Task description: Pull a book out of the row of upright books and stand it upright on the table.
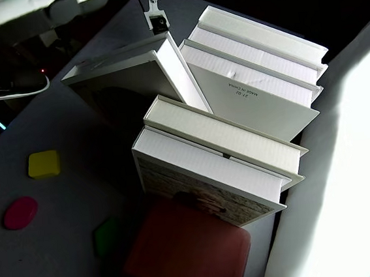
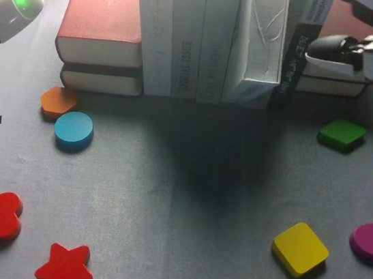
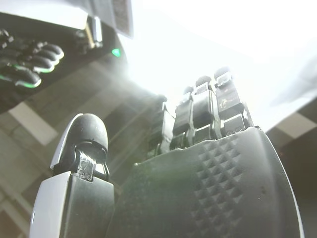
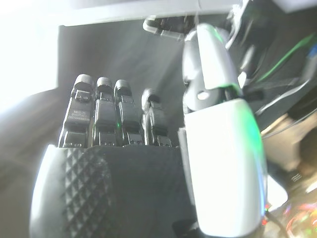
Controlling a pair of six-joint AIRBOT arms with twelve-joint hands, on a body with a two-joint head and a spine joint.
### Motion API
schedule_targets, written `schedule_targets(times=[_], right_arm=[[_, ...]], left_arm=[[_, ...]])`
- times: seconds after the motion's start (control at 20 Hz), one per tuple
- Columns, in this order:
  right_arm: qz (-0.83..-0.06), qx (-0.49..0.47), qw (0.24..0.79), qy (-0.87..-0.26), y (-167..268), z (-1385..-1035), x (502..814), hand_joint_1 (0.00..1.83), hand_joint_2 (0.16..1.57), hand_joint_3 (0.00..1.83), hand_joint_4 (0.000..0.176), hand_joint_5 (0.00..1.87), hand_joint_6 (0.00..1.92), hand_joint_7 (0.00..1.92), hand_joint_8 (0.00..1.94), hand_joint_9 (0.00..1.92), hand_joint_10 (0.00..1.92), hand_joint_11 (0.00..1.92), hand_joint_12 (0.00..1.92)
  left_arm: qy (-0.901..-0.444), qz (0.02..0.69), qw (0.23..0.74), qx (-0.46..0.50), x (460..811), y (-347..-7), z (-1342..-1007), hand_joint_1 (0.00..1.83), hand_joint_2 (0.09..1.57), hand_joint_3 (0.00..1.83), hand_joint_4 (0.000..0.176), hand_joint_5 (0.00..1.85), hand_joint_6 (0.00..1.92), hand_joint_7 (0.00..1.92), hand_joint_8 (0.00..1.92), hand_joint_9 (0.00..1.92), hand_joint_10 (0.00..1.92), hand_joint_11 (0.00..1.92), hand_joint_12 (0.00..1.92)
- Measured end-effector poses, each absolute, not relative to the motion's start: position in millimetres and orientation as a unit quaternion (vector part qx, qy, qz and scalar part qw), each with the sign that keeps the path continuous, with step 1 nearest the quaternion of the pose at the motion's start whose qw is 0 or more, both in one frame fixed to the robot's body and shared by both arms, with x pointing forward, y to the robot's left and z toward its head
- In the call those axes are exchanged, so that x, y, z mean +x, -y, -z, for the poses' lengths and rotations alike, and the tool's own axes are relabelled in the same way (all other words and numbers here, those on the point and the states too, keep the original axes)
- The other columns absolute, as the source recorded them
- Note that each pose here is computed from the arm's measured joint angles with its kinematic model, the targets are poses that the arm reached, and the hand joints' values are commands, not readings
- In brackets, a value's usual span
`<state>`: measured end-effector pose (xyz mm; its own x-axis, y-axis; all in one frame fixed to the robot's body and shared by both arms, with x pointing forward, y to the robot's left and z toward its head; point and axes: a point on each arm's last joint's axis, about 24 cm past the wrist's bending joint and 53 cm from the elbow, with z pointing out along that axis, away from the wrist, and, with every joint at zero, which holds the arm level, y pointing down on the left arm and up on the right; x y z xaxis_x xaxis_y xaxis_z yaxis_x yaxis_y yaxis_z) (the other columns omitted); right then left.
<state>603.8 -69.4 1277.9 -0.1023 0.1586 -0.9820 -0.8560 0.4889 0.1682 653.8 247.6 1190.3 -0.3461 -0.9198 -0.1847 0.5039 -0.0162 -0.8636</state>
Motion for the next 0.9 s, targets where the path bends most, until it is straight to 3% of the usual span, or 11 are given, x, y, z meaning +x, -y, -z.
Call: schedule_targets(times=[0.1, 0.2, 0.25, 0.5, 0.55, 0.6, 0.65, 0.7, 0.75, 0.85, 0.9], right_arm=[[-0.389, -0.310, 0.608, -0.619, 66, -1274, 605, 1.19, 1.07, 0.00, 0.073, 0.00, 0.00, 0.00, 0.00, 0.00, 0.00, 0.00, 0.00], [-0.347, -0.342, 0.602, -0.632, 65, -1261, 607, 1.19, 1.08, 0.00, 0.124, 0.00, 0.00, 0.00, 0.00, 0.00, 0.00, 0.00, 0.00], [-0.329, -0.358, 0.601, -0.635, 64, -1260, 608, 1.22, 1.02, 0.00, 0.071, 0.00, 0.00, 0.00, 0.00, 0.00, 0.00, 0.00, 0.00], [-0.304, -0.423, 0.571, -0.635, 33, -1247, 604, 1.19, 1.05, 0.00, 0.065, 0.00, 0.00, 0.00, 0.00, 0.00, 0.00, 0.00, 0.00], [-0.304, -0.441, 0.554, -0.637, 22, -1236, 602, 1.30, 0.97, 0.06, 0.005, 0.17, 0.07, 0.07, 0.02, 0.11, 0.06, 0.00, 0.73], [-0.303, -0.451, 0.544, -0.639, 16, -1230, 601, 1.28, 1.02, 0.03, 0.000, 0.25, 0.15, 0.17, 0.03, 0.14, 0.16, 0.00, 1.06], [-0.302, -0.457, 0.536, -0.643, 11, -1225, 601, 1.40, 0.97, 0.00, 0.000, 0.52, 0.25, 0.49, 0.15, 0.35, 0.60, 0.01, 1.50], [-0.302, -0.459, 0.530, -0.646, 9, -1221, 602, 1.39, 1.10, 0.01, 0.000, 0.85, 0.67, 0.88, 0.99, 0.86, 1.27, 0.64, 1.67], [-0.293, -0.470, 0.528, -0.643, 6, -1217, 603, 1.29, 1.08, 0.00, 0.000, 1.14, 0.48, 1.07, 1.13, 1.13, 1.13, 0.99, 1.40], [-0.289, -0.491, 0.521, -0.636, 4, -1211, 596, 1.30, 1.04, 0.00, 0.000, 1.29, 0.21, 1.14, 1.00, 1.18, 0.94, 0.91, 1.39], [-0.298, -0.494, 0.515, -0.634, 1, -1211, 590, 1.24, 1.13, 0.01, 0.000, 1.10, 0.59, 0.84, 1.45, 0.66, 1.82, 0.75, 1.89]], left_arm=[[-0.465, 0.677, 0.525, -0.222, 653, -246, -1190, 0.22, 1.36, 0.00, 0.086, 0.09, 0.01, 0.00, 0.00, 0.00, 0.00, 0.00, 0.00], [-0.465, 0.677, 0.525, -0.223, 654, -247, -1190, 0.23, 1.35, 0.00, 0.076, 0.10, 0.01, 0.01, 0.00, 0.00, 0.00, 0.00, 0.00], [-0.465, 0.677, 0.525, -0.223, 653, -247, -1190, 0.24, 1.36, 0.00, 0.081, 0.10, 0.01, 0.00, 0.00, 0.00, 0.00, 0.00, 0.00], [-0.465, 0.679, 0.522, -0.225, 653, -246, -1189, 0.24, 1.36, 0.00, 0.082, 0.10, 0.01, 0.00, 0.00, 0.00, 0.00, 0.00, 0.00], [-0.464, 0.680, 0.521, -0.227, 654, -245, -1188, 0.22, 1.36, 0.00, 0.072, 0.11, 0.01, 0.01, 0.00, 0.00, 0.00, 0.00, 0.00], [-0.464, 0.679, 0.520, -0.228, 654, -245, -1187, 0.24, 1.36, 0.00, 0.068, 0.11, 0.01, 0.01, 0.00, 0.00, 0.00, 0.00, 0.00], [-0.466, 0.680, 0.519, -0.227, 654, -244, -1186, 0.23, 1.36, 0.00, 0.077, 0.10, 0.00, 0.00, 0.00, 0.00, 0.00, 0.00, 0.00], [-0.466, 0.680, 0.519, -0.227, 654, -244, -1186, 0.23, 1.36, 0.00, 0.082, 0.10, 0.00, 0.00, 0.00, 0.00, 0.00, 0.00, 0.00], [-0.465, 0.679, 0.520, -0.229, 654, -245, -1187, 0.23, 1.37, 0.00, 0.085, 0.10, 0.00, 0.00, 0.00, 0.00, 0.00, 0.00, 0.00], [-0.465, 0.679, 0.520, -0.229, 654, -245, -1187, 0.22, 1.37, 0.00, 0.085, 0.10, 0.00, 0.00, 0.00, 0.00, 0.00, 0.00, 0.00], [-0.465, 0.679, 0.520, -0.229, 654, -245, -1186, 0.22, 1.37, 0.00, 0.085, 0.11, 0.00, 0.00, 0.00, 0.00, 0.00, 0.00, 0.00]])
